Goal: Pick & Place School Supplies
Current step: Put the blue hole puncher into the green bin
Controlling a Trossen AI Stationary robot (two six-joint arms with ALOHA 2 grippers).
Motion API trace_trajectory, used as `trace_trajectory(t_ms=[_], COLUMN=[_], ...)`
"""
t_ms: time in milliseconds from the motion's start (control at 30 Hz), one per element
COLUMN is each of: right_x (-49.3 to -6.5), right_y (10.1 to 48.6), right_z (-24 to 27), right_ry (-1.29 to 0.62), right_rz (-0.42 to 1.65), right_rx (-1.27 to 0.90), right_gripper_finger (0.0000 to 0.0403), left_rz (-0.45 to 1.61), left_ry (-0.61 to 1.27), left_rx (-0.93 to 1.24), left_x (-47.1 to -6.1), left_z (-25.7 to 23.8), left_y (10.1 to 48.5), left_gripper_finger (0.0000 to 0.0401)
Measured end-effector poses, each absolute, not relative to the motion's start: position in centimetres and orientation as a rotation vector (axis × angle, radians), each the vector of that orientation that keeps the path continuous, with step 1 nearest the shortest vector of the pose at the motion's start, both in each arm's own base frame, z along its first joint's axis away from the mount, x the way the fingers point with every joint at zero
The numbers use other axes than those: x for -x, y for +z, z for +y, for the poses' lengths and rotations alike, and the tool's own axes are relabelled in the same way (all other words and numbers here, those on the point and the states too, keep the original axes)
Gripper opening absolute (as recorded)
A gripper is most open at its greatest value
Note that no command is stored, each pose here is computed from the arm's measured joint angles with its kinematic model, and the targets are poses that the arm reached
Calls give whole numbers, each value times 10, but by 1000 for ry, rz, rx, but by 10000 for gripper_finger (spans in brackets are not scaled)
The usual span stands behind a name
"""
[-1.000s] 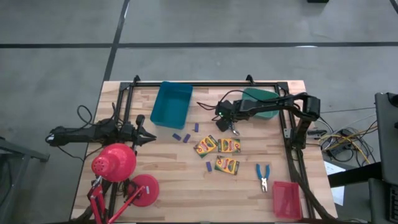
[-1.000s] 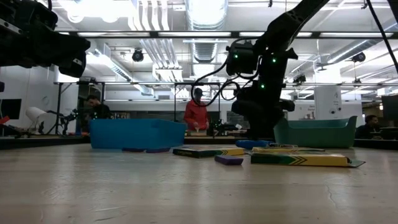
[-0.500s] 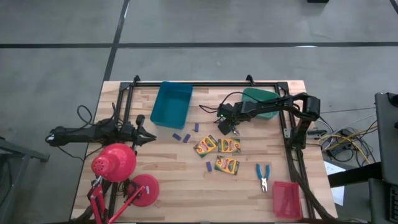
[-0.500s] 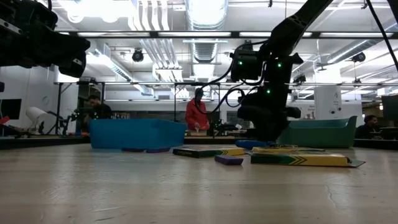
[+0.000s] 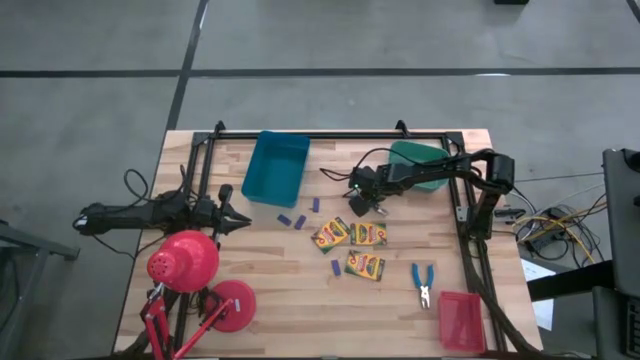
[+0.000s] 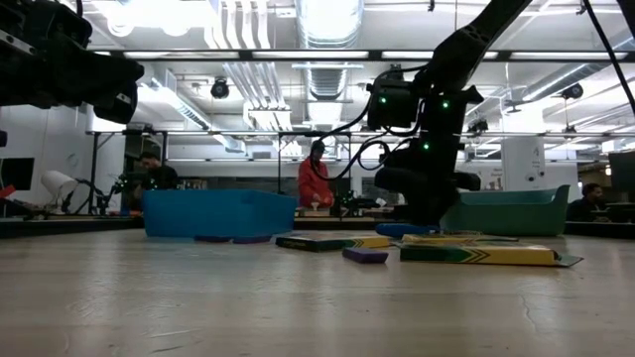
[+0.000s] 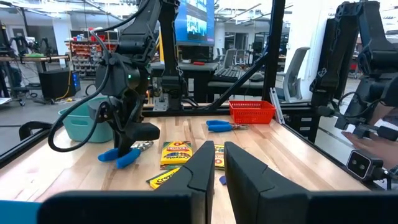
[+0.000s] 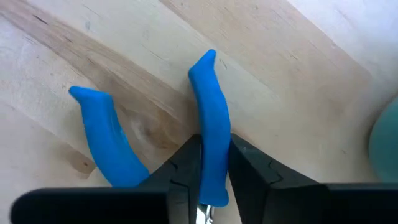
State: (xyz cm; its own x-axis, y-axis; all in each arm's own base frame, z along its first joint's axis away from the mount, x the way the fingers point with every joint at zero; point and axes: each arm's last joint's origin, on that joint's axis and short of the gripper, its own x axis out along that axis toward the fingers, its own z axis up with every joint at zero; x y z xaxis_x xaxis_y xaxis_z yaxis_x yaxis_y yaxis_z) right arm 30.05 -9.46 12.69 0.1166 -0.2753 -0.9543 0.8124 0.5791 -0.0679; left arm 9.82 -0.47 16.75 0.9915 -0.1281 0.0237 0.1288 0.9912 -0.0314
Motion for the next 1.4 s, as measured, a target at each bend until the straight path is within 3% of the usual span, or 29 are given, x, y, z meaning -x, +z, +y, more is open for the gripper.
trace_trajectory(t_ms=[167,633,967,1400], right_x=[-301,-303,-297,-236], right_y=[125,141,195,277], right_z=[-95,-97,-95,-83], right_ry=[-863,-863,-809,-857], right_rz=[1209,1155,1033,981], right_rx=[-551,-515,-471,-374], right_gripper_finger=[45,49,50,50], left_rz=[-22,-22,-22,-21], left_ry=[-129,-129,-129,-128], left_rx=[33,33,33,33], left_x=[-98,-98,-98,-98], left_z=[-5,-5,-5,-5], left_y=[167,167,168,167], left_gripper_finger=[39,42,42,40])
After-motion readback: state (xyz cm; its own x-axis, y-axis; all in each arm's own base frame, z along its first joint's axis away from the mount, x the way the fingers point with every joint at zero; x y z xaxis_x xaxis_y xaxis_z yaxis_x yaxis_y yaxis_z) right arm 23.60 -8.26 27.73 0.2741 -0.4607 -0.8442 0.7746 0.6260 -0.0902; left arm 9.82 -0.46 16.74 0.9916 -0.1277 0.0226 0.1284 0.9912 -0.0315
